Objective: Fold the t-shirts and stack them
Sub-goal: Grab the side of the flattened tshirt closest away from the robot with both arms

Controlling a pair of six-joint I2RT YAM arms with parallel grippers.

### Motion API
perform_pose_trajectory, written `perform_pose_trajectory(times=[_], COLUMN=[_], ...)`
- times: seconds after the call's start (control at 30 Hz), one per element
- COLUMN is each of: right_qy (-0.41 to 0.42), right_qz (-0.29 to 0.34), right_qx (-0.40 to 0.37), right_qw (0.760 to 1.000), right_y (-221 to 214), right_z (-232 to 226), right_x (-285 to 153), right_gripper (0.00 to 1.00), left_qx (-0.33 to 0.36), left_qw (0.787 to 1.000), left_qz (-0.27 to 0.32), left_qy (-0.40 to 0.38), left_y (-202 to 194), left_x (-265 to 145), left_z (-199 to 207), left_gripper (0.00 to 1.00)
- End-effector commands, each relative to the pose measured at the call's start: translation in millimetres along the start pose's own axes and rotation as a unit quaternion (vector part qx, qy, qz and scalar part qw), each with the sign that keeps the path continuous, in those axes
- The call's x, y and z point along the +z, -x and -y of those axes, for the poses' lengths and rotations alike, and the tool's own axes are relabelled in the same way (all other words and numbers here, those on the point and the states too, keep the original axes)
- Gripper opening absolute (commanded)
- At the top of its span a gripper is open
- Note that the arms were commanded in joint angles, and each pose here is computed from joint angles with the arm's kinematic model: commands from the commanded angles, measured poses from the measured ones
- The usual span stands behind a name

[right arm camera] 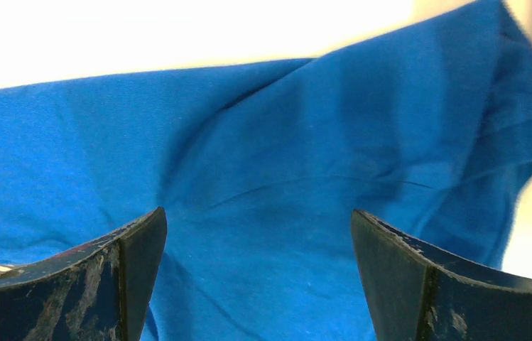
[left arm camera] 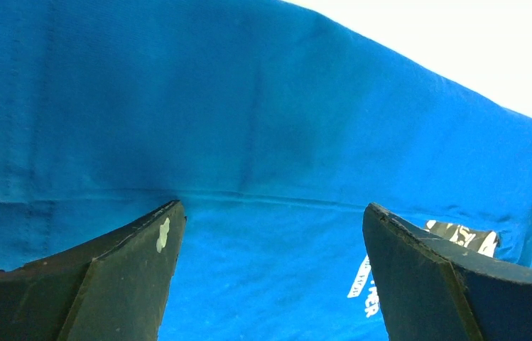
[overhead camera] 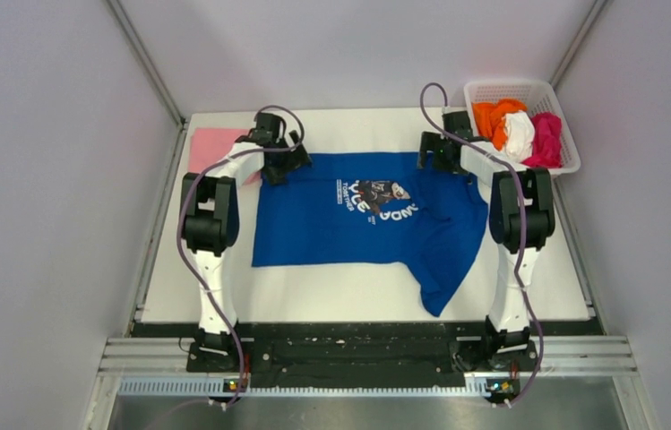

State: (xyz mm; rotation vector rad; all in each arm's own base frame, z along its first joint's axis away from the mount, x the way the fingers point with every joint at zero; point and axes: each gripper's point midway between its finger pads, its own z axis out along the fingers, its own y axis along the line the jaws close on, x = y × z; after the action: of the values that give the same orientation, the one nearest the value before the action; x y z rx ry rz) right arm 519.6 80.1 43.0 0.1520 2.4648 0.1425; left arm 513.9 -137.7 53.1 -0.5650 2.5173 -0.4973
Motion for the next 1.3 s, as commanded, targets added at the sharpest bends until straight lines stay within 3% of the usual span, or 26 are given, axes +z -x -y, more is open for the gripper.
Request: perform_pose_trajectory(times=[0.0,0.07,0.17,0.27,0.43,0.57,0.8,0.97,1.07,1.27], right_qy=[-0.030,-0.030,-0.017,-0.009,0.020,0.011,0.023,0.034,0.080,0.092], right_qz=[0.069,0.089,0.087,0.052,-0.032,-0.072,-0.107,-0.134,-0.148,-0.137], right_qx=[-0.033,-0.038,-0.032,-0.028,-0.029,-0.045,-0.091,-0.108,-0.118,-0.149], right_qw=[0.997,0.995,0.996,0.998,0.999,0.996,0.990,0.985,0.979,0.975], right_y=[52,53,15,-54,-169,-223,-263,-290,-303,-304], right_z=[-5,-14,-27,-36,-64,-65,-81,-107,-139,-167], right_x=[-59,-88,-130,-158,-185,-188,-191,-195,-197,-201], right_gripper=[0.99,0.99,0.99,0.99,0.99,0.99,0.99,0.99,0.98,0.99], left_qx=[0.035,0.044,0.045,0.030,-0.004,-0.020,-0.018,-0.019,-0.016,-0.016], left_qw=[0.999,0.997,0.995,0.995,0.996,0.996,0.994,0.992,0.991,0.991], left_qz=[0.039,0.056,0.081,0.094,0.075,0.056,0.055,0.072,0.080,0.077], left_qy=[-0.013,-0.007,0.024,0.034,0.052,0.063,0.088,0.100,0.107,0.108], left_y=[17,15,-1,-27,-85,-124,-158,-156,-151,-149], left_x=[-44,-70,-106,-141,-160,-164,-174,-180,-182,-182], left_z=[32,35,18,-2,-46,-75,-112,-119,-120,-118], left_gripper=[0.99,0.99,0.99,0.99,0.99,0.99,0.99,0.99,0.99,0.99])
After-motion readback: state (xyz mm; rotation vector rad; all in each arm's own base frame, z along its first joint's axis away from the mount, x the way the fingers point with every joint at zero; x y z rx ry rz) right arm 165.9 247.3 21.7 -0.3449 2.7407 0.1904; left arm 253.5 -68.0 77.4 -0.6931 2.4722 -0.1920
